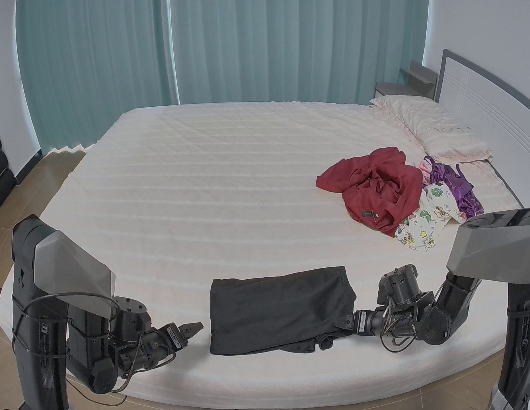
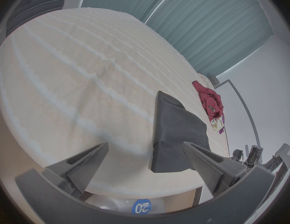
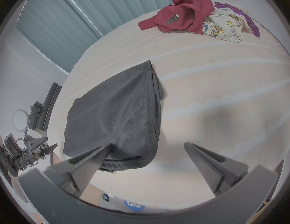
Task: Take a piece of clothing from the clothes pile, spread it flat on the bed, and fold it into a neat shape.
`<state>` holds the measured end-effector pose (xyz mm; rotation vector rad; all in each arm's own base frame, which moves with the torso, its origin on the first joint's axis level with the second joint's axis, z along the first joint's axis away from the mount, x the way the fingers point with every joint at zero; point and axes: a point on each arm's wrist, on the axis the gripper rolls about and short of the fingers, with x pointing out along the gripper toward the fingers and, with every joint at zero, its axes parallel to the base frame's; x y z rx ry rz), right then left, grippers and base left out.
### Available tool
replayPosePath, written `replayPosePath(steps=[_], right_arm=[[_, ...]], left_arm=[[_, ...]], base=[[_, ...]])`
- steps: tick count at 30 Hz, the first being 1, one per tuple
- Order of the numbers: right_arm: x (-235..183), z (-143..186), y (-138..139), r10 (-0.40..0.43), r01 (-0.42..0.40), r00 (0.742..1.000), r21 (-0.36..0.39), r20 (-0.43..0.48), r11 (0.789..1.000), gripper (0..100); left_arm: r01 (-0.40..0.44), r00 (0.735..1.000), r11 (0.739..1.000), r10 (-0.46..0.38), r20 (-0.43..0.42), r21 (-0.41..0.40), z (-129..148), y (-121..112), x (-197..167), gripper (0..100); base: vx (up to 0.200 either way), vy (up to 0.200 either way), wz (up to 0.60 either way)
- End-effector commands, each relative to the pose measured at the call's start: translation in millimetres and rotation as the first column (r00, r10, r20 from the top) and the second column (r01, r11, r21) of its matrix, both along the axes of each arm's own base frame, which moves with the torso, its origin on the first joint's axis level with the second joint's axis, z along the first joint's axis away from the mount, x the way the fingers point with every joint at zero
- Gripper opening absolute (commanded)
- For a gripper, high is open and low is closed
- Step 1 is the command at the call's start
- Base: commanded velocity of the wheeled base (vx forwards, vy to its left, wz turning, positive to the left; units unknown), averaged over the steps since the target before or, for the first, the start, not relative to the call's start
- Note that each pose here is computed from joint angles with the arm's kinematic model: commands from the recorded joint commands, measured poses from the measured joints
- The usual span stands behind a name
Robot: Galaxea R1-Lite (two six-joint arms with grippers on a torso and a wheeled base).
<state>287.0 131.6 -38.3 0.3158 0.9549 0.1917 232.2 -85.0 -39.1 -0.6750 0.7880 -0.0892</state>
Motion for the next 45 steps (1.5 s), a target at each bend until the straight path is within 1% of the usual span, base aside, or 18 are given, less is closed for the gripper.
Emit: replayPosePath(steps=[1,4,5,6,8,9,10,11,16,18,20,23,25,26,31,35,40,45], right_arm=[[-8.9,-3.1,1.3,0.027,-0.027,1.0,0.003,-0.016,1.0,100],[-17.5,-2.4,2.9,0.099,-0.1,0.995,0.034,0.027,0.994,100],[-19.6,-2.6,2.2,0.118,-0.119,0.992,0.034,0.039,0.992,100],[-24.5,-4.5,0.8,0.159,-0.161,0.985,0.03,0.06,0.986,100],[-24.5,-4.5,0.8,0.159,-0.161,0.985,0.03,0.06,0.986,100],[-33.4,-13.7,1.2,0.252,-0.251,0.963,-0.013,0.092,0.968,100],[-33.3,-14.4,1.3,0.255,-0.255,0.962,-0.016,0.093,0.967,100],[-34.0,-22.4,3.7,0.286,-0.282,0.953,-0.046,0.098,0.958,100],[-31.5,-21.2,16.6,0.317,-0.311,0.94,-0.069,0.128,0.948,100],[-29.4,-22.0,23.6,0.318,-0.301,0.938,-0.128,0.139,0.945,100],[-29.4,-22.1,27.1,0.335,-0.315,0.934,-0.154,0.126,0.937,100],[-27.0,-23.2,29.4,0.335,-0.315,0.936,-0.165,0.113,0.935,100],[-23.6,-24.0,31.6,0.327,-0.304,0.937,-0.173,0.126,0.937,100],[-23.6,-24.2,31.6,0.328,-0.304,0.936,-0.173,0.129,0.937,0],[-21.9,-26.9,32.0,0.31,-0.288,0.941,-0.161,0.134,0.944,0],[-25.4,-28.2,30.7,0.313,-0.288,0.939,-0.171,0.142,0.942,0],[-36.8,-25.6,18.9,0.31,-0.285,0.943,-0.184,0.122,0.941,0],[-32.3,-22.5,5.0,0.304,-0.272,0.944,-0.217,0.13,0.938,0]], left_arm=[[0.001,1.0,1.0,-0.001,0.013,-0.006,0.6,-0.6,1.0,100],[0.001,1.0,1.0,-0.001,0.013,-0.006,0.6,-0.6,1.0,100],[0.001,1.0,1.0,-0.001,0.013,-0.006,0.6,-0.6,1.0,100],[0.001,1.0,1.0,-0.001,0.013,-0.006,0.6,-0.6,1.0,100],[0.003,1.0,1.0,-0.003,0.014,-0.005,0.6,-1.0,0.9,100],[0.003,1.0,1.0,-0.003,0.015,-0.005,0.8,-1.0,1.0,100],[0.003,1.0,1.0,-0.003,0.014,-0.005,0.6,-1.0,0.9,100],[0.002,1.0,1.0,-0.002,0.014,-0.005,0.6,-0.6,1.0,100],[0.003,1.0,1.0,-0.003,0.012,-0.004,0.6,-0.9,0.6,100],[0.003,1.0,1.0,-0.003,0.014,-0.005,0.6,-1.0,0.9,100],[0.003,1.0,1.0,-0.003,0.014,-0.005,0.6,-1.0,0.9,100],[0.001,1.0,1.0,-0.001,0.013,-0.006,0.6,-0.6,1.0,100],[0.002,1.0,1.0,-0.002,0.013,-0.006,0.6,-1.0,0.9,100],[0.003,1.0,1.0,-0.003,0.014,-0.005,0.6,-1.0,0.9,100],[0.003,1.0,1.0,-0.003,0.012,-0.004,0.3,-1.0,0.9,100],[0.001,1.0,1.0,-0.001,0.012,-0.005,0.3,-0.6,1.0,100],[0.002,1.0,1.0,-0.002,0.012,-0.005,0.3,-1.0,0.9,100],[0.002,1.0,1.0,-0.002,0.012,-0.004,0.3,-0.6,1.0,100]], base=[[0.0,0.0,0.0],[0.0,0.0,0.0],[0.0,0.0,0.0],[0.0,0.0,0.0],[0.0,0.0,0.0],[0.0,0.0,0.0],[0.0,0.0,0.0],[0.0,0.0,0.0],[0.0,0.0,0.0],[0.0,0.0,0.0],[0.0,0.0,0.0],[0.0,0.0,0.0],[0.0,0.0,0.0],[0.0,0.0,0.0],[0.0,0.0,0.0],[0.0,0.0,0.0],[0.0,0.0,0.0],[0.0,0.0,0.0]])
